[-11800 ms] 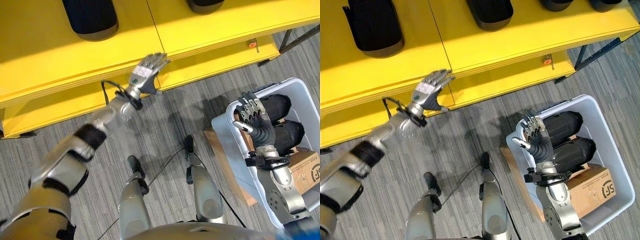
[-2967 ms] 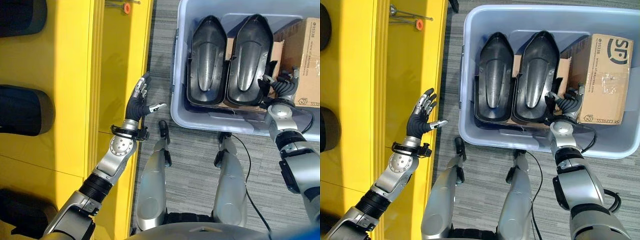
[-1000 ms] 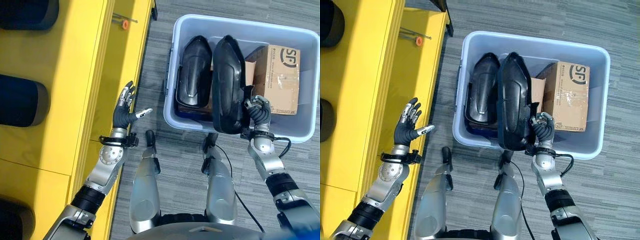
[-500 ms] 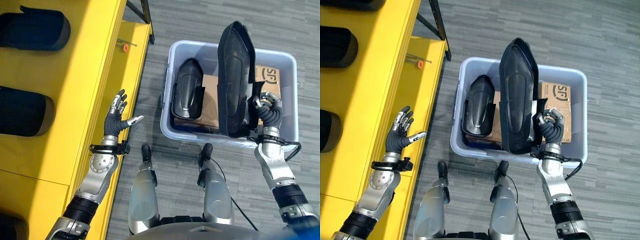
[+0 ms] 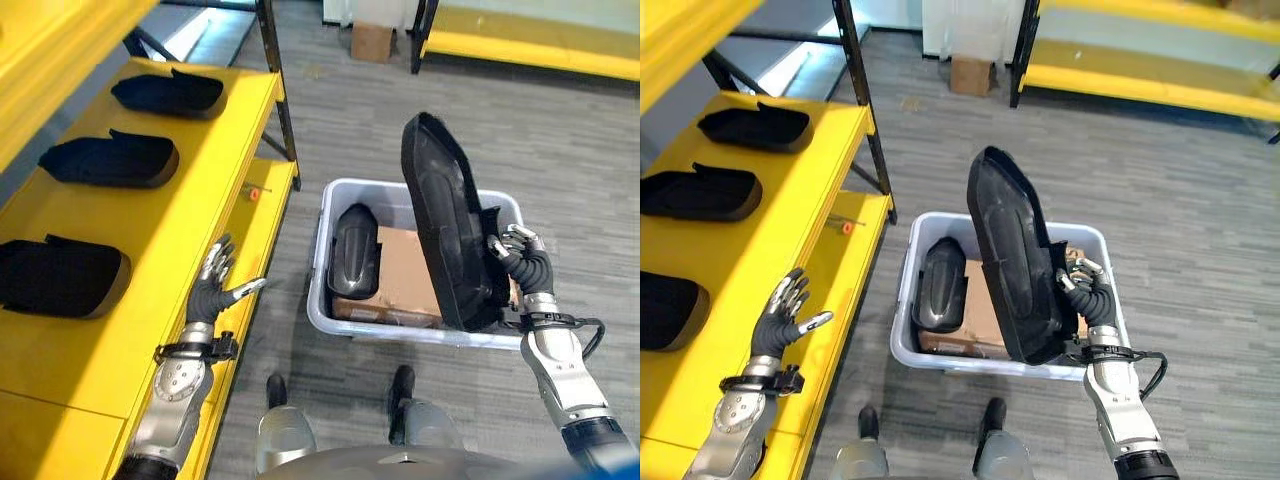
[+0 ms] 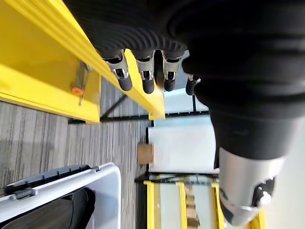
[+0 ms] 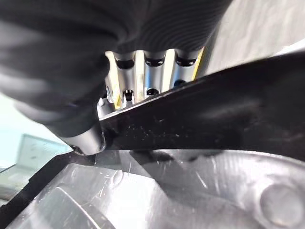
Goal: Move parts from the plastic box to the shelf.
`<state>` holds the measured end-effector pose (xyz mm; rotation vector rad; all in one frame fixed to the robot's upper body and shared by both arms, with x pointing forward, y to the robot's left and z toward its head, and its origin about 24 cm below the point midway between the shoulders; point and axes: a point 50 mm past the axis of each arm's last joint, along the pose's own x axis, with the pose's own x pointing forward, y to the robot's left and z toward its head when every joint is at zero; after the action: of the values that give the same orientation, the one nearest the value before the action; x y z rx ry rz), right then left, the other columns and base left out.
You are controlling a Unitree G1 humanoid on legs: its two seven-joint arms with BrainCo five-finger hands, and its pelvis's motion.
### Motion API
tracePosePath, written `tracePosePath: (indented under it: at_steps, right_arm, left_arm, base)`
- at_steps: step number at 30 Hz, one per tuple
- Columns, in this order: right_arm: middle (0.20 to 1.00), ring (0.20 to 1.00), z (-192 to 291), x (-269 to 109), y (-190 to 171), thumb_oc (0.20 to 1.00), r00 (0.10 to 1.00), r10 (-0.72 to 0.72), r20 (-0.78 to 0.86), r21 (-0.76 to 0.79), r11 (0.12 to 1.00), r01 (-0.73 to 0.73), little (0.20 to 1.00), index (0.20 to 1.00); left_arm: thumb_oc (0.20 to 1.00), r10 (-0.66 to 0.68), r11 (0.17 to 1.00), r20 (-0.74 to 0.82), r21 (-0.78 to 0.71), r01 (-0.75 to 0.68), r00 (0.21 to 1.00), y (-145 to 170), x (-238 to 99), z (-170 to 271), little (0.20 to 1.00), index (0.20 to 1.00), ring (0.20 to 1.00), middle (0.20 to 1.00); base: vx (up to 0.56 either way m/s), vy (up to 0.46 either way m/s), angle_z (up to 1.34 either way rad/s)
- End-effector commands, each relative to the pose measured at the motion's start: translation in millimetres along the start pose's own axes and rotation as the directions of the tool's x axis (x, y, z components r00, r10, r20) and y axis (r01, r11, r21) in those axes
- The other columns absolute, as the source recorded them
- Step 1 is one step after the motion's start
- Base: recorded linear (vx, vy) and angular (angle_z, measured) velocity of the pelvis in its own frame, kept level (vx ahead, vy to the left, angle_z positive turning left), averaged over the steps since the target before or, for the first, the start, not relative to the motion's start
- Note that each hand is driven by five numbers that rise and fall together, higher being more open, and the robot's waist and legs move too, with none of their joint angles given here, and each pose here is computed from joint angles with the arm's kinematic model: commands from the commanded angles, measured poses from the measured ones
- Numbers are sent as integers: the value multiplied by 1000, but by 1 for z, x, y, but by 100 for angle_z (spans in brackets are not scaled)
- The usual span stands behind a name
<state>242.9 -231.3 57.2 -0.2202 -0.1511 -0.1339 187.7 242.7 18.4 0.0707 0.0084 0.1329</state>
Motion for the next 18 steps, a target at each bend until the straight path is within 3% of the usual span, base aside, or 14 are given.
tracePosePath:
  at_steps: [1,9,18]
  right_arm:
    - [200,200,52,21,-1,200,967,38,253,36,998,-49,200,200]
    - [200,200,55,14,-20,200,966,0,259,-13,1000,4,200,200]
    - [200,200,26,-17,-41,200,982,-147,116,61,988,141,200,200]
  left_arm:
    - [1000,-17,1000,113,7,16,994,4,9,22,1000,1000,1000,1000]
    - [1000,-59,998,116,-5,60,991,-11,18,19,1000,1000,1000,1000]
    - [1000,-143,989,168,3,145,975,-24,26,33,1000,1000,1000,1000]
  base:
    - [-116,-155,15]
    - [-151,-100,75]
    - [-19,232,85]
